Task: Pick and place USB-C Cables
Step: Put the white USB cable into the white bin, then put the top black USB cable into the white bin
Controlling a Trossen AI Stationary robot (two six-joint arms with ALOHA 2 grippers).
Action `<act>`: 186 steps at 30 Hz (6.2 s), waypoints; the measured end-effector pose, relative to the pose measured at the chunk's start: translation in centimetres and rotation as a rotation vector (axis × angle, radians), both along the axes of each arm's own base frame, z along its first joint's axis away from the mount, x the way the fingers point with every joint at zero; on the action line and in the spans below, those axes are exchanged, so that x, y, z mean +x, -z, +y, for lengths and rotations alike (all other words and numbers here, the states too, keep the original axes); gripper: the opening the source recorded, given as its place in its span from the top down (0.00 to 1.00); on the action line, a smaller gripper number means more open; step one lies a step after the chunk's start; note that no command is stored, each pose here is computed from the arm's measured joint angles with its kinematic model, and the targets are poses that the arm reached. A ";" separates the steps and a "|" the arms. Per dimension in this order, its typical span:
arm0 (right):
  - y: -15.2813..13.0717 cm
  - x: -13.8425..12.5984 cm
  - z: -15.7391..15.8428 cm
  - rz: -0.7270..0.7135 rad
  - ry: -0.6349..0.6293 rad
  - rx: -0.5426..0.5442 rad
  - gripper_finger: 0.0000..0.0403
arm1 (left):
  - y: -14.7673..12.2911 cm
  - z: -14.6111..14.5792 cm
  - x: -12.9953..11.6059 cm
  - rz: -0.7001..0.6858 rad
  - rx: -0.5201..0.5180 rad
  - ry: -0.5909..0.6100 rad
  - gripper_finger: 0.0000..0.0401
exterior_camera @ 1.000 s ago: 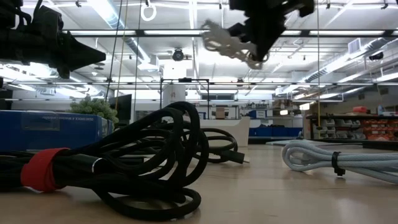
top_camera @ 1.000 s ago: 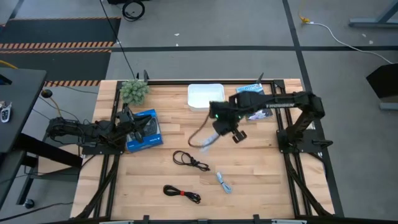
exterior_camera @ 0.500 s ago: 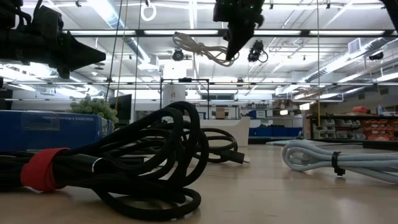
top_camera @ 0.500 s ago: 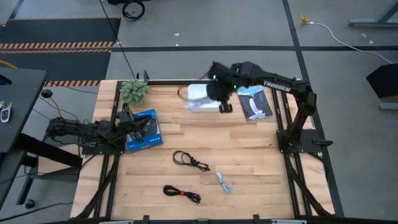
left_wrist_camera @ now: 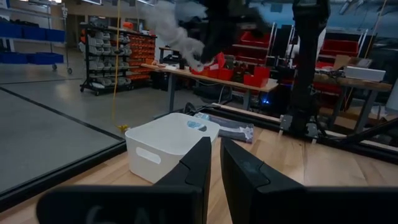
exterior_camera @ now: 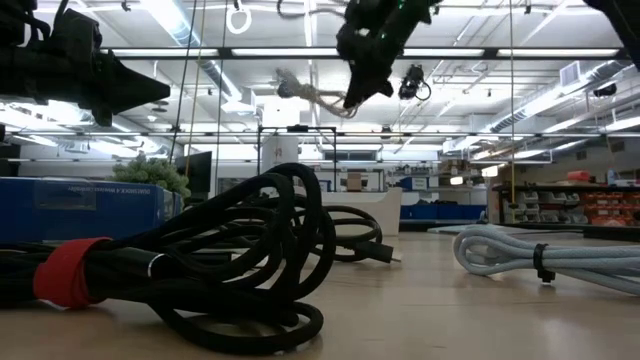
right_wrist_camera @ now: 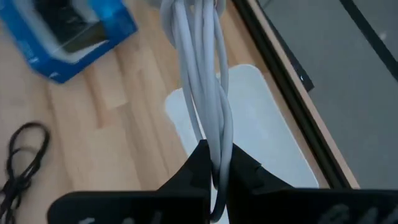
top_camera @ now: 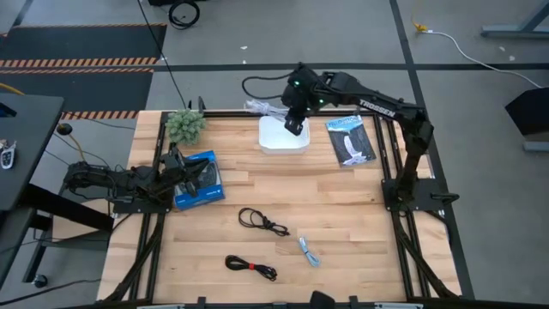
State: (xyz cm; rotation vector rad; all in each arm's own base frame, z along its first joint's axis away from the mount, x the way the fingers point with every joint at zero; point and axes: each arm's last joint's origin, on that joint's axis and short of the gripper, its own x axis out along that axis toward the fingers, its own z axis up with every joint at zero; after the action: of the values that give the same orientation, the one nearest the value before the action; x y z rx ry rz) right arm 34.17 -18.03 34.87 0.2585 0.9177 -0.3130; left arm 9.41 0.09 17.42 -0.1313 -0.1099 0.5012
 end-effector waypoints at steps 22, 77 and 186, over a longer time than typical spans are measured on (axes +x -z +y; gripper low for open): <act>10.2 0.3 -5.0 0.410 0.223 0.232 0.96 | 0.0 0.0 0.0 -0.001 0.000 0.000 0.89; 15.4 1.9 -5.4 0.559 0.126 0.225 0.66 | 0.0 0.0 0.0 -0.001 0.000 0.000 0.89; 17.3 3.5 25.6 0.160 -0.567 0.114 0.15 | 0.0 0.0 0.0 -0.001 0.000 0.000 0.89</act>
State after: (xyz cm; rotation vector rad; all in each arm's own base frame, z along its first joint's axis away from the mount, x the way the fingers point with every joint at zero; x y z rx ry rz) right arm 37.70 7.62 17.58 0.0696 1.1266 0.2464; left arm 9.41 0.09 17.42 -0.1316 -0.1104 0.5012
